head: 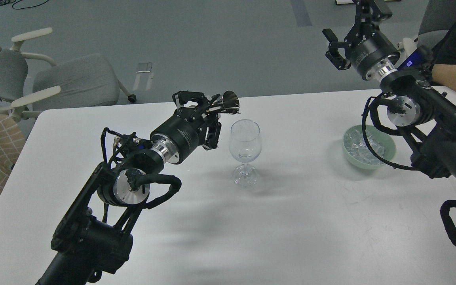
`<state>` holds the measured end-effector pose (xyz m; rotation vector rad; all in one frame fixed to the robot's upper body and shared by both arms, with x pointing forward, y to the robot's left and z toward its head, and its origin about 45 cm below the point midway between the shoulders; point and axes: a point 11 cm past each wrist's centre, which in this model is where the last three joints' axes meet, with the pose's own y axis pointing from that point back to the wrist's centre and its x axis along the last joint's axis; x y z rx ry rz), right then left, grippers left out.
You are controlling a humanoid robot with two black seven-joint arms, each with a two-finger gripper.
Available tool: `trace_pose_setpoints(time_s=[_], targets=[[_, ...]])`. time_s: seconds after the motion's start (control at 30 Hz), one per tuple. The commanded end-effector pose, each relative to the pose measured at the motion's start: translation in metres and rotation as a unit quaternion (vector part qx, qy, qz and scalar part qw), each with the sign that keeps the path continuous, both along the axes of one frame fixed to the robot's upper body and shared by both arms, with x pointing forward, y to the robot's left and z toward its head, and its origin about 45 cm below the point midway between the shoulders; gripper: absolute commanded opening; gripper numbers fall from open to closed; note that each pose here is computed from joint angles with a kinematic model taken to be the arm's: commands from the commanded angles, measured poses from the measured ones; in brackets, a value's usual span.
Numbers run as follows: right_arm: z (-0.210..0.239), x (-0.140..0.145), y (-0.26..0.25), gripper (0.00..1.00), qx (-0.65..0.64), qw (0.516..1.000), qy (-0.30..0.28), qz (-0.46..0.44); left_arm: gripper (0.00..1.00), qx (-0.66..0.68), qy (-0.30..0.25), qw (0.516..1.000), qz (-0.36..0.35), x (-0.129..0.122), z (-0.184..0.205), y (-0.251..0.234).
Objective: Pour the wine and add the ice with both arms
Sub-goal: 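Carry the jigger with the left gripper over the wine glass, then tilt the jigger with the left gripper to pour into the glass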
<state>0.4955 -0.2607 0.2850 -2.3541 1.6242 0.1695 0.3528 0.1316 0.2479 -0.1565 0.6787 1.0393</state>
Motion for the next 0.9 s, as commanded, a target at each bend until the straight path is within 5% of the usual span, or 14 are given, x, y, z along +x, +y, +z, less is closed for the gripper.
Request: trace_pose_setpoints(time_s=[0.0, 0.87], targets=[[0.000, 0.000, 0.000, 1.00, 0.000, 1.000, 0.000, 0.000, 0.00, 0.023, -0.008, 1.000, -0.004, -0.002, -0.003, -0.003], [-0.004, -0.001, -0.002, 1.00, 0.000, 1.000, 0.004, -0.002, 0.00, 0.126, -0.072, 0.989, -0.002, -0.001, 0.005, 0.001]])
